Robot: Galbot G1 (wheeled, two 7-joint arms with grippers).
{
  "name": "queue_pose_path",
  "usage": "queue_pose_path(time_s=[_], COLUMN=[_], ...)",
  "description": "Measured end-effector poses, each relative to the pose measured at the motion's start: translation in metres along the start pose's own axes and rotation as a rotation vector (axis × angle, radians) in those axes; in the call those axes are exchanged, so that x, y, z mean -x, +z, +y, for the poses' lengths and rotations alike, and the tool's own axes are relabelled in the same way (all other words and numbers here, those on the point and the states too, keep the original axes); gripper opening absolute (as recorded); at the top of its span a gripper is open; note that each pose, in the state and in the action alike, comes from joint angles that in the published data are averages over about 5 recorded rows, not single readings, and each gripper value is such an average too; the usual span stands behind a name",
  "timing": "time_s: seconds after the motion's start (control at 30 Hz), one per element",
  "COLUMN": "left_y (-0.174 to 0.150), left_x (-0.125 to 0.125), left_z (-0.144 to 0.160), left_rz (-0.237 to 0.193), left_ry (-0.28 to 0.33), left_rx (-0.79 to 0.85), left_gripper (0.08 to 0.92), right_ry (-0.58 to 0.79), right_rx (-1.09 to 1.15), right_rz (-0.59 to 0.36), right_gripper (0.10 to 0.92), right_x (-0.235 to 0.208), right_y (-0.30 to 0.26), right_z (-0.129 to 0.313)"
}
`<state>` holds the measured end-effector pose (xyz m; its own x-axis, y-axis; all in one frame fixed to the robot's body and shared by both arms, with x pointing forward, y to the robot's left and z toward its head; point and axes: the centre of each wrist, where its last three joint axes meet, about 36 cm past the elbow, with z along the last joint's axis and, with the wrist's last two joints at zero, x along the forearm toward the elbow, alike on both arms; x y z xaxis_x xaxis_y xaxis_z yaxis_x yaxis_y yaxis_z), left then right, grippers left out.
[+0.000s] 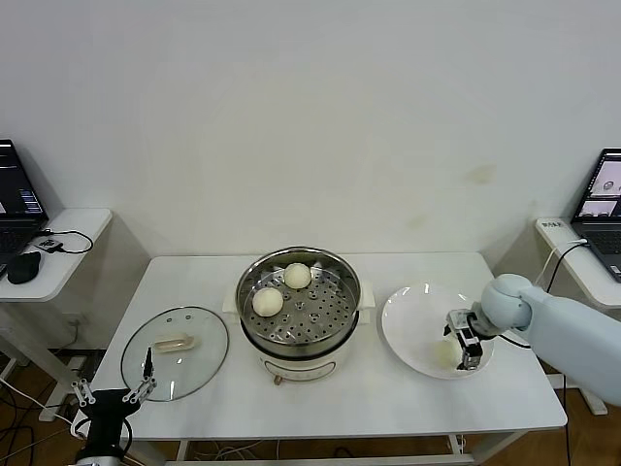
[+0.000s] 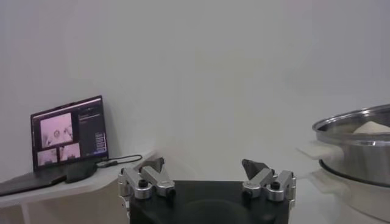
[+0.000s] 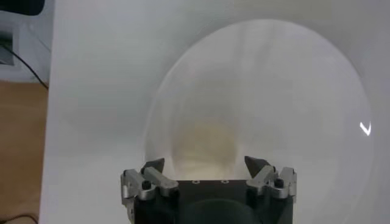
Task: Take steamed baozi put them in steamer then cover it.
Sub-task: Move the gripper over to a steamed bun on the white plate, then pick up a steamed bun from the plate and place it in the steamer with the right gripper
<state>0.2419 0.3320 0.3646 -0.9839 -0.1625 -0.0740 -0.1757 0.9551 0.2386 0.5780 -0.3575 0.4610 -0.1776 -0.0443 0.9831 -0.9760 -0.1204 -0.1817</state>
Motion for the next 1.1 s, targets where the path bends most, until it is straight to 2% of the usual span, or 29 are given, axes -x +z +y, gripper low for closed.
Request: queue_pose_path(time_s=[0.4,0.6,0.87,1.1], left_y=[0.001,0.001,0.000,0.000], left_x=[-0.001,-0.001,0.000,0.002], left_z=[0.000,0.000,0.001,0.001], left_rz=[0.002,0.002,-0.002,-0.007], left_ry=[-0.003,-0.004,-0.004,-0.002], left_rx=[-0.004,-0.003,-0.005,-0.007], left_gripper=[0.823,0.823,0.823,0.823], right_ry=[-0.011,-0.009,0.007,0.070], right_rx=[0.010,0.014,0.022,0.014], right_rz=[0.009,0.008,-0.004,-0.030], right_gripper=[0.603,0.551,0.545,0.551], right_x=[0.003,-0.003,-0.024,-0.071], right_y=[-0.001,0.000,0.001,-0.006], right_z=[0.000,-0.002,-0.011,-0.042])
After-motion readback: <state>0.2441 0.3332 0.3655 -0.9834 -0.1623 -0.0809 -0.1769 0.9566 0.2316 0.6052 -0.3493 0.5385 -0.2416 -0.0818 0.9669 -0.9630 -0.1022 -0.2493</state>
